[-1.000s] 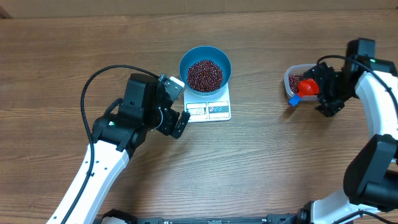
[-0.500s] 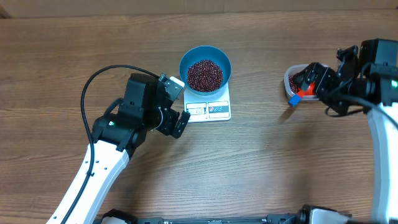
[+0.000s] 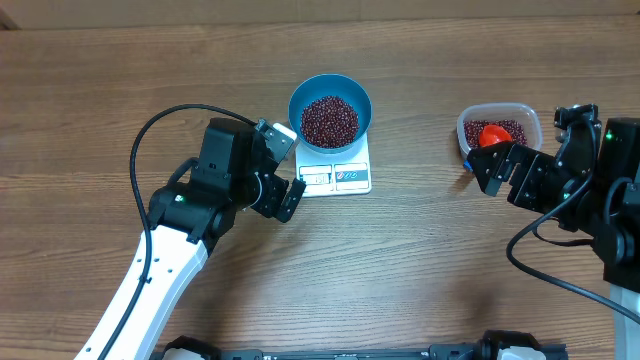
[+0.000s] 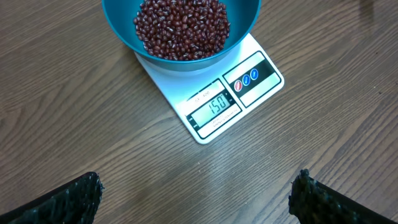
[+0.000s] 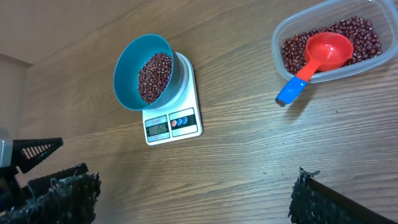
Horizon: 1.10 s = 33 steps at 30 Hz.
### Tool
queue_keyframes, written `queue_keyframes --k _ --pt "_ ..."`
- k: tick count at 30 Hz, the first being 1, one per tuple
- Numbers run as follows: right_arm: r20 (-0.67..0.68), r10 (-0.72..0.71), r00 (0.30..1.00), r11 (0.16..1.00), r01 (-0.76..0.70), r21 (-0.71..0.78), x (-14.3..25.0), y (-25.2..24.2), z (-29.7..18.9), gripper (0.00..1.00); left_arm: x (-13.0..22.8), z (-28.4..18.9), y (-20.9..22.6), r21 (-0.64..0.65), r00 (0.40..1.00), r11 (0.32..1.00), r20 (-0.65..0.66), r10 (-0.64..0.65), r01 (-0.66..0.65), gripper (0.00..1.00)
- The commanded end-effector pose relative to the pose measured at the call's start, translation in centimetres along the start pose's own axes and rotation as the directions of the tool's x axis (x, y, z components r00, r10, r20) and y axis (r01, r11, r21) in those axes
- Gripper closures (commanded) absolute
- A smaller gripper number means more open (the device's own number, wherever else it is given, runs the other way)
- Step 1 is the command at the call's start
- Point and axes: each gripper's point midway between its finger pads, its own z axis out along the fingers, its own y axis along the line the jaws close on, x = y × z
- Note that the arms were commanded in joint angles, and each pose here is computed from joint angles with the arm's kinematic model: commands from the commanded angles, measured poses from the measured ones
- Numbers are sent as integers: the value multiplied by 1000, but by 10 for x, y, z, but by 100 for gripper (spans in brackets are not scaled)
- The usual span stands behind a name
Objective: Scoop item into bowl and weigh 150g on scale
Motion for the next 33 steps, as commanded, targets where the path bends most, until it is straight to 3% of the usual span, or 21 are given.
queue_keyframes --k 1,18,24,33 --pt "16 -18 1000 1000 18 3 -3 3 -6 0 0 -2 -1 7 1000 1000 7 16 -16 0" --pt "-18 -10 1000 1000 10 2 5 2 -4 0 0 -2 -1 7 1000 1000 7 16 -16 0" --pt "-14 -5 1000 998 5 70 5 -15 8 0 0 -2 -1 7 1000 1000 7 16 -16 0" --pt "224 -84 971 990 57 126 1 -41 21 0 0 -2 -1 7 1000 1000 7 16 -16 0"
